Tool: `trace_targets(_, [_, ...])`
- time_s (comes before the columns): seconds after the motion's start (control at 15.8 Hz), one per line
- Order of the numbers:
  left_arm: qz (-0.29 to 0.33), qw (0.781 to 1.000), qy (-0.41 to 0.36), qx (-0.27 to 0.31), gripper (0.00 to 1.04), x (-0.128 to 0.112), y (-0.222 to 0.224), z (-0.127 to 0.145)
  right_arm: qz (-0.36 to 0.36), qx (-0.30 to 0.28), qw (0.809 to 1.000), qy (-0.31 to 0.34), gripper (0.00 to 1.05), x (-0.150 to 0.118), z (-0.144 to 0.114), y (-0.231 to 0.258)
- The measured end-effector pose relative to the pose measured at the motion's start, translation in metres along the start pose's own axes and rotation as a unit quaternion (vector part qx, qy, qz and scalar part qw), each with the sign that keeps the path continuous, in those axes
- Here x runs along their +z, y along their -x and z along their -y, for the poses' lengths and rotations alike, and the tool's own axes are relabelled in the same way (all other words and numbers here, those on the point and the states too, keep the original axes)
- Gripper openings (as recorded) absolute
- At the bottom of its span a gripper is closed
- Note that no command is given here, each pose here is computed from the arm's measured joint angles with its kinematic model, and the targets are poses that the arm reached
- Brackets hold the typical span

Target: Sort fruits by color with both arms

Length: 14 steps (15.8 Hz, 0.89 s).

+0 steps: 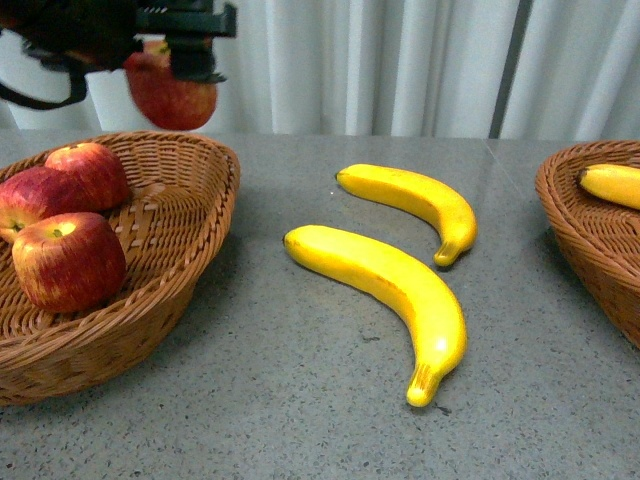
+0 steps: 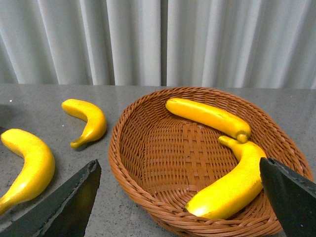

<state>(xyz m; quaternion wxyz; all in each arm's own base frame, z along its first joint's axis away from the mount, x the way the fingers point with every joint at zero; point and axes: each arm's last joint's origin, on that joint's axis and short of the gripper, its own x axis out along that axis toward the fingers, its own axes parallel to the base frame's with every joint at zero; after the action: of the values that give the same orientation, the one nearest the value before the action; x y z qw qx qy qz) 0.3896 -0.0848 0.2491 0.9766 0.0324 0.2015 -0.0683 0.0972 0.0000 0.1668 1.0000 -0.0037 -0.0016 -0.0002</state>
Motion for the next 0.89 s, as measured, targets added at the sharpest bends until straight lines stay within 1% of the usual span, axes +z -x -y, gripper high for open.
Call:
trace_targets(0.13, [-0.038, 0.999, 0.026, 0.023, 0.63, -0.025, -0.003, -0.016, 0.0, 0.0, 1.0, 0.0, 0.98, 0.0, 0.0, 0.0])
trace_targets(0.25, [-0.058, 0.997, 0.041, 0.027, 0.63, -0.041, -0.009, -0.026, 0.0, 0.0, 1.0, 0.0, 0.98, 0.0, 0.0, 0.0])
trace_targets(0.32, [-0.065, 0.997, 0.043, 0.019, 0.69, -0.045, -0.01, -0.025, 0.0, 0.0, 1.0, 0.0, 0.98, 0.0, 0.0, 0.0])
trace_targets(0.51, [-0.057, 0.998, 0.041, 0.011, 0.97, -0.044, -0.009, -0.023, 0.0, 0.0, 1.0, 0.0, 0.98, 0.0, 0.0, 0.0])
trace_targets(0.57, [-0.05, 0.998, 0.039, 0.009, 0.99, -0.043, -0.006, -0.023, 0.0, 0.0, 1.0, 0.0, 0.98, 0.0, 0.0, 0.0])
trace_targets(0.63, [-0.046, 0.998, 0.04, 0.004, 0.97, -0.043, -0.002, -0.023, 0.0, 0.0, 1.0, 0.0, 0.98, 0.0, 0.0, 0.0])
trace_targets(0.7, [-0.038, 0.998, 0.04, 0.0, 0.98, -0.041, 0.003, -0.023, 0.0, 0.0, 1.0, 0.0, 0.98, 0.0, 0.0, 0.0])
trace_targets(0.89, [0.011, 0.999, 0.04, -0.011, 0.98, -0.026, 0.033, -0.024, 0.0, 0.0, 1.0, 0.0, 0.98, 0.0, 0.0, 0.0])
